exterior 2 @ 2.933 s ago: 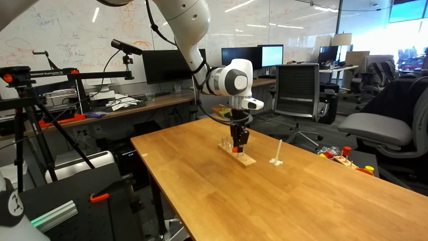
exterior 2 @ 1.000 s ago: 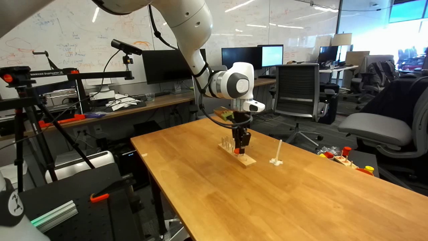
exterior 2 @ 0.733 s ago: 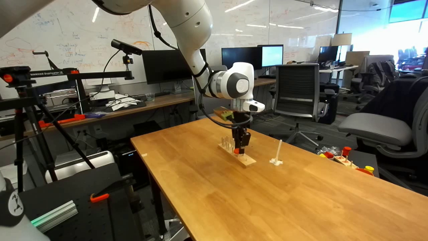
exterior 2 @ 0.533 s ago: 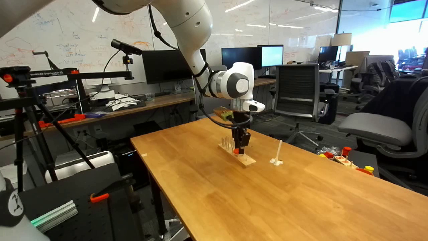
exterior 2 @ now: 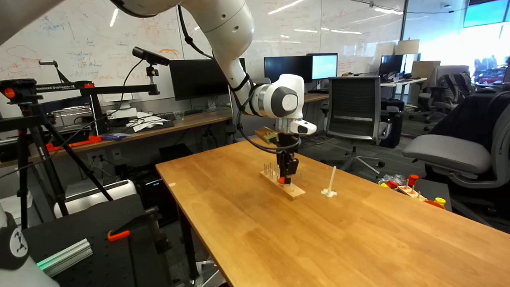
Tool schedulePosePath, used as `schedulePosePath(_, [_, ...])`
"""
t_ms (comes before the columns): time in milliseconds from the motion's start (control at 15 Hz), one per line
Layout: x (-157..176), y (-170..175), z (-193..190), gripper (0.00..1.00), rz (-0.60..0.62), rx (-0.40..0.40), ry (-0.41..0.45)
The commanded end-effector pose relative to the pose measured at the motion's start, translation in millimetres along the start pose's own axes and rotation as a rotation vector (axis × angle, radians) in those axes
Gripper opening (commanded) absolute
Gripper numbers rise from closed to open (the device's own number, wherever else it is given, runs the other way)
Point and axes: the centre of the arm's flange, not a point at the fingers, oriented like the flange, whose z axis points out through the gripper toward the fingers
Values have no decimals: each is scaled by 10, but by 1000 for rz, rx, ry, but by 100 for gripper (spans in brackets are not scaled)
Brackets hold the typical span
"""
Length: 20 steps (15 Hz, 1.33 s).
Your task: Hang the orange object through its center hole on the object
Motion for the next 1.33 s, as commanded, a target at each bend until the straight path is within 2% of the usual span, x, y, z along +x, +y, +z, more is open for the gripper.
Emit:
schedulePosePath(0, [0, 111, 85, 18, 23, -3, -31])
schedulePosePath(333, [-3, 201, 231, 18, 33, -13, -56])
schedulePosePath(400, [0, 193, 221, 68, 36, -10, -58])
schedulePosePath(467, [-4, 186, 216, 68, 38, -10, -56])
schedulePosePath(533, [-13, 173, 201, 73, 29, -11, -60])
schedulePosePath(733, [-48, 114, 2, 98, 8, -14, -43])
schedulePosePath(1067, [-232, -127, -972, 100, -94, -31, 57])
schedulePosePath(1267, [-408, -301, -1650, 100, -193, -82, 98])
